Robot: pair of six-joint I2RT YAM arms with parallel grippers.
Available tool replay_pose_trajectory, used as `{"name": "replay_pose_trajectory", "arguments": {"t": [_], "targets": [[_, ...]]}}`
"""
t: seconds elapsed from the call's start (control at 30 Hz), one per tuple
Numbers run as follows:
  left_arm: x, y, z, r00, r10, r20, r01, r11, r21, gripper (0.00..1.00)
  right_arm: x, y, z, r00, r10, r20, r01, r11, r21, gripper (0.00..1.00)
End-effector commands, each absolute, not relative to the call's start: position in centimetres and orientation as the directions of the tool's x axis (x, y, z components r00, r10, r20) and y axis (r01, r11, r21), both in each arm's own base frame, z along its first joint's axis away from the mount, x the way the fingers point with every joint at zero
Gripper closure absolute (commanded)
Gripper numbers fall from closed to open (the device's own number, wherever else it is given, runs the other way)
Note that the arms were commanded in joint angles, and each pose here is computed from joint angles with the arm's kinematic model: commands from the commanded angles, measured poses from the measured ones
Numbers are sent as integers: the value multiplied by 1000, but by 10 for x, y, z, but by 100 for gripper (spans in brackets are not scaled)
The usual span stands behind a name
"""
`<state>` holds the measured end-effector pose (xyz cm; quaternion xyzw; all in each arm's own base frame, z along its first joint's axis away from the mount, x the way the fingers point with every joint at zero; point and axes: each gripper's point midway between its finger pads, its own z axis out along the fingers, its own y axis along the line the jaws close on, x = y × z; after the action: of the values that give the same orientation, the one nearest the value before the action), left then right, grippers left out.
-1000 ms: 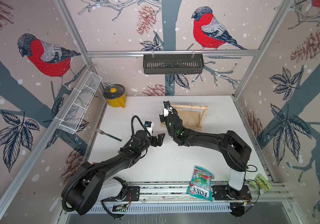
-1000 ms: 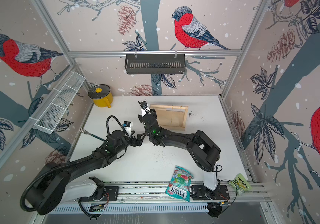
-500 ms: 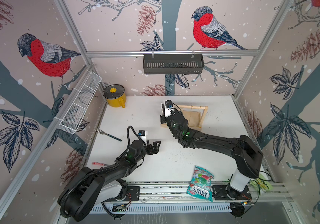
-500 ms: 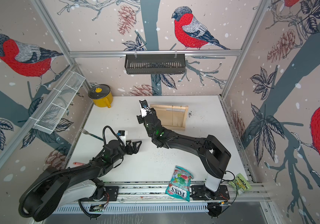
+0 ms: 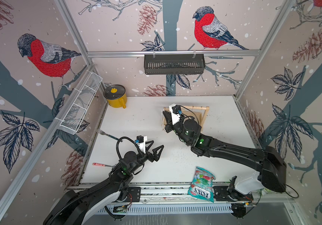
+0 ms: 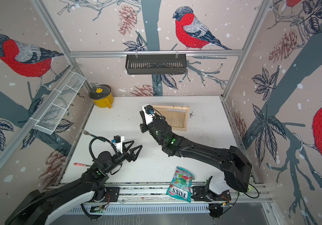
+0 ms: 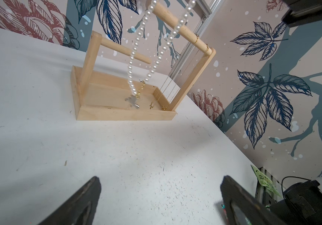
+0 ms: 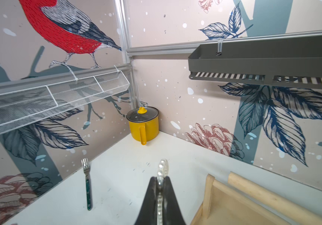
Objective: Take the necklace off the jewelry display stand
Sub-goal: Place the necklace at the center of the board.
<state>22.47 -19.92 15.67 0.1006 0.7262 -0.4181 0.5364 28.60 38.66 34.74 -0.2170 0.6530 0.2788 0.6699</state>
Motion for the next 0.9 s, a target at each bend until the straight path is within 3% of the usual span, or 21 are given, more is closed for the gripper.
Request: {"name": "replay_pose_trajectory", "arguments": {"t": [0.0,0.17,0.37,0.5,0.63,0.87], "targets": [[225,-211,171,-361,-256,-897,663,606,-440,12,272,390,352,-27,108,-994,-700,708,96,100],[226,-239,185,-371,-185,-910,748,521,-411,26,260,384,356,-23,110,-994,-717,691,94,99],[227,-251,200,-346,-206,-916,793,458,-402,27,246,376,357,-33,127,-991,-748,655,109,99],[233,-255,197,-362,-200,-911,785,462,-413,28,240,374,359,-38,140,-989,-764,634,119,100],[248,-251,195,-383,-245,-891,729,511,-454,40,236,373,360,-40,146,-988,-774,622,123,100],[255,-261,192,-416,-229,-880,728,496,-473,40,237,368,359,-37,134,-990,-767,631,114,99]]}}
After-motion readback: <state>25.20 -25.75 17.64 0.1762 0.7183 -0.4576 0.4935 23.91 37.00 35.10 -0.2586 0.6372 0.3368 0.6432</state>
